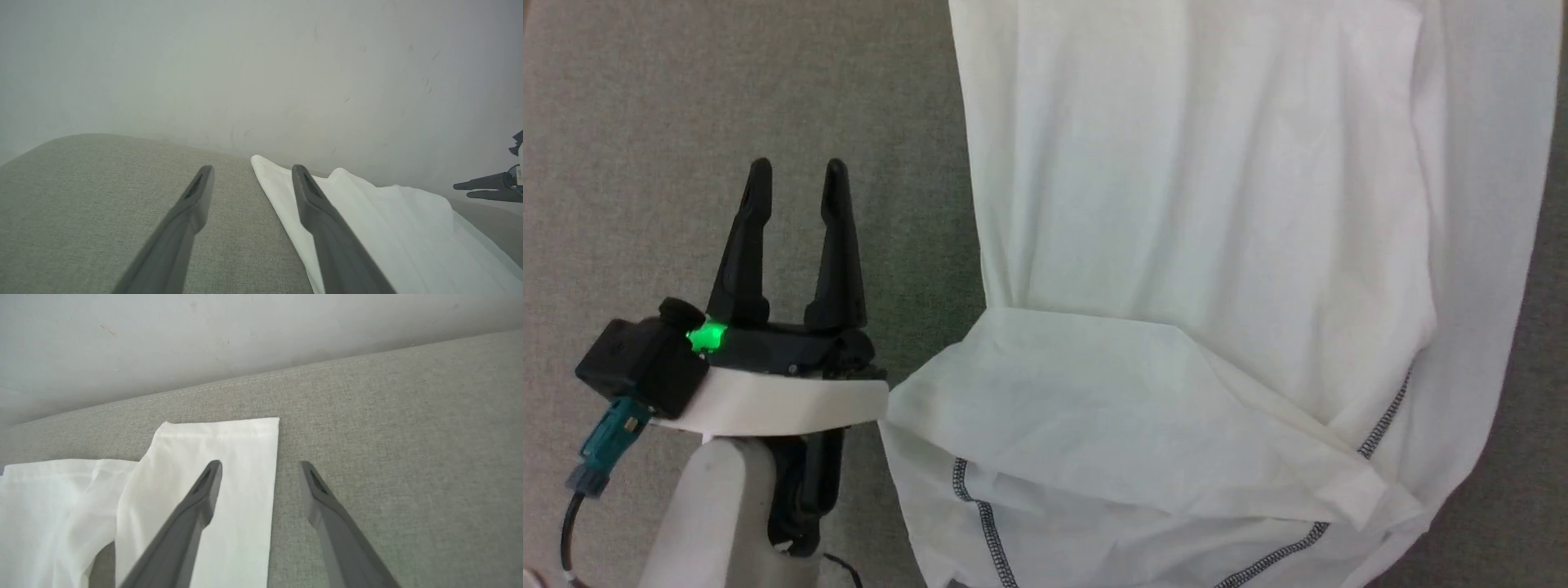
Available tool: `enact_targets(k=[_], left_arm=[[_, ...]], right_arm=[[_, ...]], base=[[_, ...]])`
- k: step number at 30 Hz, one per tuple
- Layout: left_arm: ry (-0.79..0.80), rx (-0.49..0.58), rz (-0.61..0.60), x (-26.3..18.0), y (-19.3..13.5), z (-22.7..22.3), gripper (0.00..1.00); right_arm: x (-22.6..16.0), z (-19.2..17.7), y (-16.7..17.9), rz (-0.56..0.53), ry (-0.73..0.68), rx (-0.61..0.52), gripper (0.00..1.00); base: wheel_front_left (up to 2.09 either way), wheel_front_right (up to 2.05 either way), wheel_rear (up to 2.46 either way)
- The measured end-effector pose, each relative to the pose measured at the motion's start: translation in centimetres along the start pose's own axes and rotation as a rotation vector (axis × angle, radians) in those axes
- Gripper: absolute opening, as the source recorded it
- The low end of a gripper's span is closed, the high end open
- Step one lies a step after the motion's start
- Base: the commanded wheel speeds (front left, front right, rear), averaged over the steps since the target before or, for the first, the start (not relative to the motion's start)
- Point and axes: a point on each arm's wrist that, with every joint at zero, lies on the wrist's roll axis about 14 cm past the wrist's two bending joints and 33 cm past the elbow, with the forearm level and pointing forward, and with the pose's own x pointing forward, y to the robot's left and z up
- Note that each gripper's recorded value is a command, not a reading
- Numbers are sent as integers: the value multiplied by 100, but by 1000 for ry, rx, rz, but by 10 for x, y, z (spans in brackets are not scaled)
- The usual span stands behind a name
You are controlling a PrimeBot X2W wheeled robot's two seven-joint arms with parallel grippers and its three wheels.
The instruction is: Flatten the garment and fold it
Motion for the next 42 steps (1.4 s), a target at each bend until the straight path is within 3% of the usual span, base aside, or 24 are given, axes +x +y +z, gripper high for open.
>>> enact_targets(k=[8,14,15,16,17,22,29,34,42], left_arm=[[49,29,5,10,11,-29,100],[88,44,36,5,23,-42,100],[88,46,40,4,24,-42,100],[88,47,40,4,25,-41,100],[85,46,43,3,25,-40,100],[67,41,46,2,24,-32,100],[43,38,50,-15,19,-15,100],[26,25,65,-38,16,0,100],[-23,-1,63,-68,4,30,100]], right_arm=[[54,-24,3,-43,88,-80,100],[69,-34,2,-64,180,-76,100],[67,-34,2,-65,200,-64,43],[65,-35,2,-66,217,-56,27],[63,-36,2,-67,229,-51,0],[52,-35,8,-68,201,-81,0],[22,-16,32,-21,-9,-182,0],[-26,15,39,11,-186,-241,0],[-121,13,29,56,-335,-344,0]], base=[[0,0,0],[0,0,0],[0,0,0],[0,0,0],[0,0,0],[0,0,0],[0,0,0],[0,0,0],[0,0,0]])
